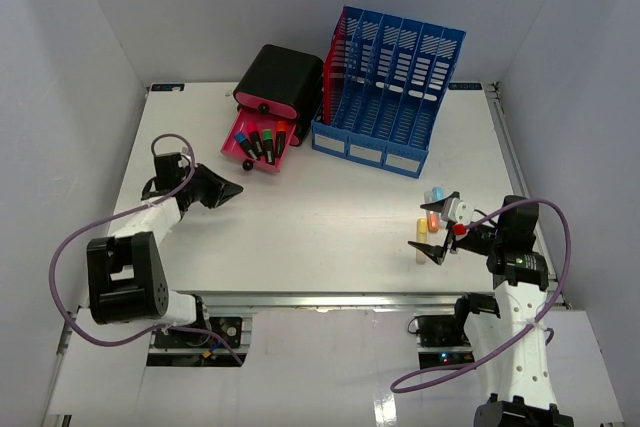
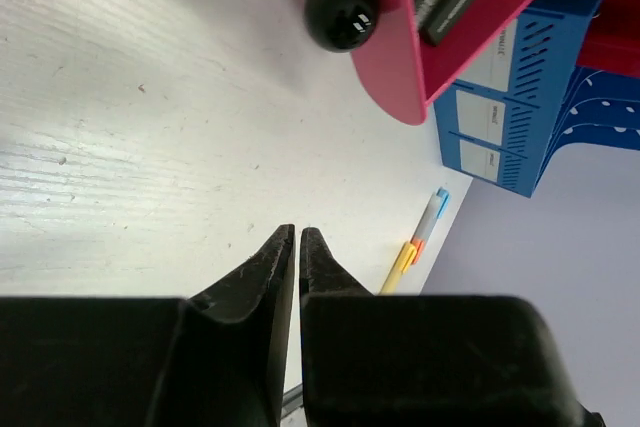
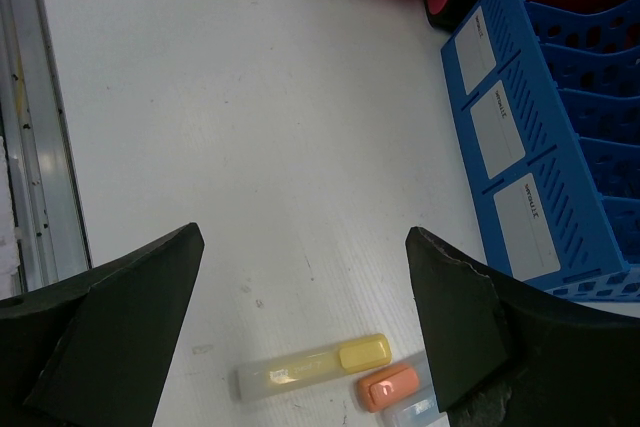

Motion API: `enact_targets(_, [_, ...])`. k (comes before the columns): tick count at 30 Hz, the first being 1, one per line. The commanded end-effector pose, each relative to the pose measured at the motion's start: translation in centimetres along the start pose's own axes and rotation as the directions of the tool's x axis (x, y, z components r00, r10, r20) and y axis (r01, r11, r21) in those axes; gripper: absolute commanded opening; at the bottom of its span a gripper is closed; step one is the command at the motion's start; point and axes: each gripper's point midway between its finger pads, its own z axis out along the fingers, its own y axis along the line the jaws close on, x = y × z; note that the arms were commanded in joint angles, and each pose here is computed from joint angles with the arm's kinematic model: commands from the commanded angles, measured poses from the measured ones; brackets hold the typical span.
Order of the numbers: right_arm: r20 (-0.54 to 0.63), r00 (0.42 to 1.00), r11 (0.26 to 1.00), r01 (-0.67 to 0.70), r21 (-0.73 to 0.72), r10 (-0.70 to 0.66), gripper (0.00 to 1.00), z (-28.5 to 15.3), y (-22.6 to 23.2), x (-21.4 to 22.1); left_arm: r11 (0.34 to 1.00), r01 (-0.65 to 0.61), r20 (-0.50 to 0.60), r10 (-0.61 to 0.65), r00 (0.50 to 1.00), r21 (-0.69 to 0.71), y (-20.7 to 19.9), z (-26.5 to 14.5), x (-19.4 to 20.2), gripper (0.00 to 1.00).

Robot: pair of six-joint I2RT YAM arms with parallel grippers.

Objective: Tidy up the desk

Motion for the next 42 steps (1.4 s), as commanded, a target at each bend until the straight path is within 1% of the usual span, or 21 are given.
enact_targets(1, [0.014, 1.000, 1.000, 0.015, -0.003, -0.014, 0.89, 0.0, 0.0, -0.4, 0.995, -0.053, 0.017, 0.051, 0.999, 0.086, -1.2, 1.1, -1.1, 0.18])
enact_targets(4, [0.014, 1.000, 1.000, 0.012, -0.004, -0.012, 0.89, 0.0, 0.0, -0.4, 0.991, -0.056, 0.015, 0.055, 0.998, 0.121, -0.8, 2.6, -1.4, 0.17])
enact_targets(6, [0.013, 1.000, 1.000, 0.011, -0.003, -0.011, 0.89, 0.0, 0.0, -0.3, 0.993, -0.029, -0.001, 0.029, 1.000, 0.114, 0.0, 3.5, -1.4, 0.17])
enact_targets(12, [0.012, 1.000, 1.000, 0.008, -0.006, -0.008, 0.89, 0.0, 0.0, -0.2, 0.994, -0.019, 0.002, 0.019, 1.000, 0.108, 0.4, 5.8, -3.0, 0.17])
enact_targets(17, [0.011, 1.000, 1.000, 0.002, -0.006, -0.002, 0.89, 0.0, -0.1, -0.1, 0.992, -0.030, 0.008, 0.030, 1.000, 0.122, 0.0, 7.0, -4.0, 0.17])
enact_targets(20, [0.010, 1.000, 1.000, 0.000, -0.007, 0.000, 0.89, 0.0, -0.1, -0.1, 0.986, -0.056, 0.017, 0.054, 0.998, 0.156, -1.0, 7.9, -4.9, 0.18])
enact_targets(24, [0.006, 1.000, 1.000, -0.003, -0.007, 0.003, 0.89, 0.1, -0.2, 0.0, 0.982, -0.048, -0.006, 0.050, 0.999, 0.185, -1.2, 9.0, -4.8, 0.18])
enact_targets(30, [0.002, 1.000, 1.000, -0.007, -0.005, 0.007, 0.89, 0.1, -0.3, 0.2, 0.964, -0.037, -0.013, 0.042, 0.999, 0.264, -2.3, 9.4, -4.9, 0.19])
enact_targets(36, [0.000, 1.000, 1.000, -0.010, -0.006, 0.010, 0.89, 0.1, -0.3, 0.3, 0.934, -0.090, 0.040, 0.081, 0.996, 0.346, -5.0, 8.0, -5.5, 0.20])
enact_targets(42, [-0.001, 1.000, 1.000, -0.013, -0.007, 0.013, 0.89, 0.1, -0.4, 0.3, 0.938, -0.098, 0.038, 0.090, 0.995, 0.332, -6.4, 8.5, -6.9, 0.21])
